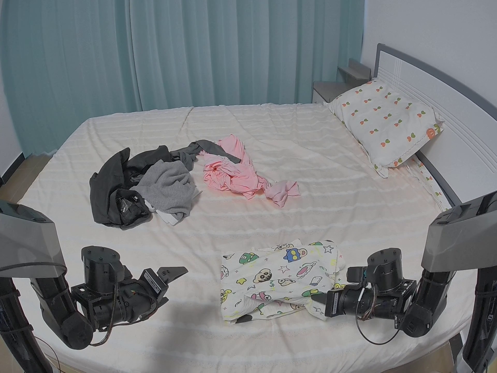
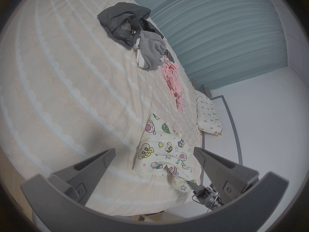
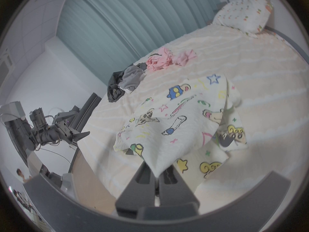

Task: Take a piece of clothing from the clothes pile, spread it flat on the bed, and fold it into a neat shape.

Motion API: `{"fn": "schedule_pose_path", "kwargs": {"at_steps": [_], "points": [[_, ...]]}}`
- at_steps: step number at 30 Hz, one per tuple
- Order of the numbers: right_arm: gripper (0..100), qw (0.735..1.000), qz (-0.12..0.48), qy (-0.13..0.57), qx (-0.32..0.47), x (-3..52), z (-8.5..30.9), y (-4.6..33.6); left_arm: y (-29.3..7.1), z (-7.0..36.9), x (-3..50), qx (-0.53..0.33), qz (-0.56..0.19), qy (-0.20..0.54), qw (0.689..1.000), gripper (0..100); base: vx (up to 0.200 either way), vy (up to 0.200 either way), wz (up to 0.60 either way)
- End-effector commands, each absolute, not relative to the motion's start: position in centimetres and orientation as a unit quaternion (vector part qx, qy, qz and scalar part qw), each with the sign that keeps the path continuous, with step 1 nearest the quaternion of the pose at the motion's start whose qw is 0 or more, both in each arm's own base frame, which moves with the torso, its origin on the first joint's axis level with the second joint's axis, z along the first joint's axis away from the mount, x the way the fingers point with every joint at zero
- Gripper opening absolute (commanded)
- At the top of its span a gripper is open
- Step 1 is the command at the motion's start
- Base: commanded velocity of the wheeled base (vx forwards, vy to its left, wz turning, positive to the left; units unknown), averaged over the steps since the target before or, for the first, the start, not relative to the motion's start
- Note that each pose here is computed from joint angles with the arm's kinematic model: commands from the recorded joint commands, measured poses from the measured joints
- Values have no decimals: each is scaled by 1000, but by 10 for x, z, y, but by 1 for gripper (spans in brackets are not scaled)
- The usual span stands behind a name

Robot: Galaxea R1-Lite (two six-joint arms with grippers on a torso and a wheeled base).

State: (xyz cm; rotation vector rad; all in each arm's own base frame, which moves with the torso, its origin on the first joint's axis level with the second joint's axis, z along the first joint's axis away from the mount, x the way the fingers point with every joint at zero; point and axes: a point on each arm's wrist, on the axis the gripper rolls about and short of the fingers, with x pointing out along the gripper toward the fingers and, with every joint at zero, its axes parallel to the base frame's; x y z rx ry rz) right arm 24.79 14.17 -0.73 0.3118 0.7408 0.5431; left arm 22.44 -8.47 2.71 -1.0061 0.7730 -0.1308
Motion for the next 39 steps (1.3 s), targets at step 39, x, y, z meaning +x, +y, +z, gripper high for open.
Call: {"fn": "schedule_pose_path", "kwargs": {"at_steps": [39], "points": [[0, 926, 331, 167, -77, 322, 47, 135, -84, 27, 224, -469, -59, 360, 804, 100, 0, 0, 0]]}}
